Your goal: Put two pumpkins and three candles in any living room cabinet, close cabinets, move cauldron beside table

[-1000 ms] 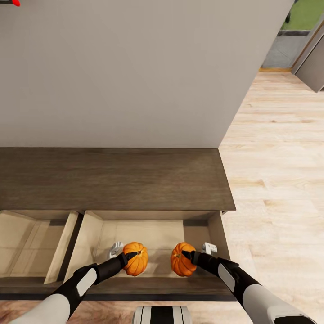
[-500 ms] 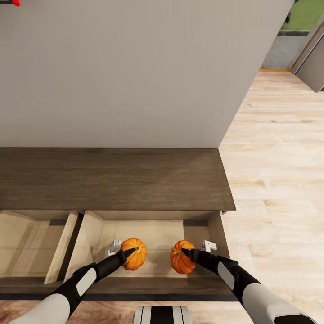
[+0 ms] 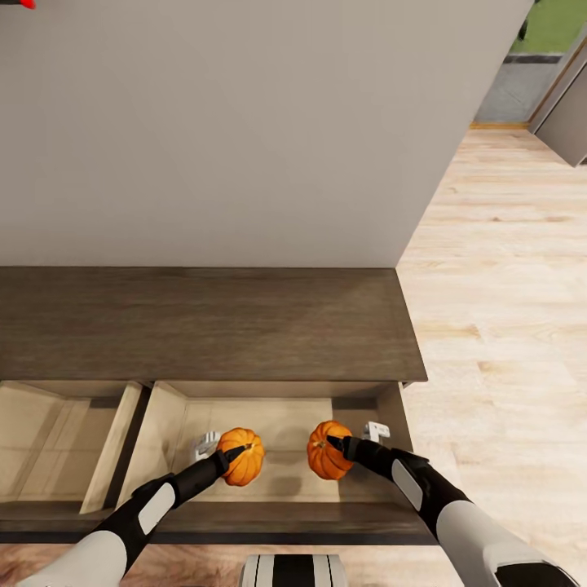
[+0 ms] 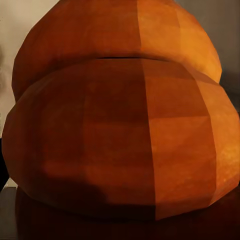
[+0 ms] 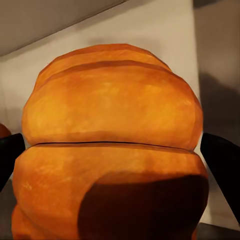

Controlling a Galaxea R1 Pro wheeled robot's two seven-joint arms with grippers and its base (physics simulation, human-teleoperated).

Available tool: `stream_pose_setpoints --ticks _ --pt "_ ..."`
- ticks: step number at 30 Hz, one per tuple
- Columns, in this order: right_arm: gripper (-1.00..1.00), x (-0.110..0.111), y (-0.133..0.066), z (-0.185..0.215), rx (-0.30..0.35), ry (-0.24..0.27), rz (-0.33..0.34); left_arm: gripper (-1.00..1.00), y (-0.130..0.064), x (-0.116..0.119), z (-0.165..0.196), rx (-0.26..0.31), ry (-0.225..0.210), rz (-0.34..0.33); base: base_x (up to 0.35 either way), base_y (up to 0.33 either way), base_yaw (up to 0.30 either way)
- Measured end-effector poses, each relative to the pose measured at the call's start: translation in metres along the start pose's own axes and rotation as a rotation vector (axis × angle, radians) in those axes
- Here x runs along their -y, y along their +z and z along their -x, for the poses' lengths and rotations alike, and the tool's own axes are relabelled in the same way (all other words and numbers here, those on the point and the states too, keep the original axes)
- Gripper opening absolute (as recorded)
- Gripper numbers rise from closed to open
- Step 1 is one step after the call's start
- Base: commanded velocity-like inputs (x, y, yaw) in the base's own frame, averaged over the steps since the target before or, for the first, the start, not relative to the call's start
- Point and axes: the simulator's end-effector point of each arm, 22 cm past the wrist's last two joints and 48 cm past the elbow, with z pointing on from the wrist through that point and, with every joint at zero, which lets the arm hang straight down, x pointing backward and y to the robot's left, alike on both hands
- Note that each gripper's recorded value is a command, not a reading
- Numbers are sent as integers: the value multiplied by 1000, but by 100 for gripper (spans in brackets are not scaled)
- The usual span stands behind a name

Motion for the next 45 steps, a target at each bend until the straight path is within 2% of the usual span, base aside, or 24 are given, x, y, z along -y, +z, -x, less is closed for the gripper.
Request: stream_pose_setpoints --ticks 6,7,8,45 --pt "-100 3 2 -5 -10 6 -5 -100 8 4 11 -2 -2 18 0 0 0" --pt "-100 4 3 -6 -12 7 -6 -100 9 -8 19 7 6 87 0 0 0" --pt "-100 4 3 -7 -13 8 -7 -100 11 -7 19 5 7 91 0 0 0" --pt "-100 19 16 -23 -42 30 -19 -100 24 -22 6 -22 -13 103 0 0 0"
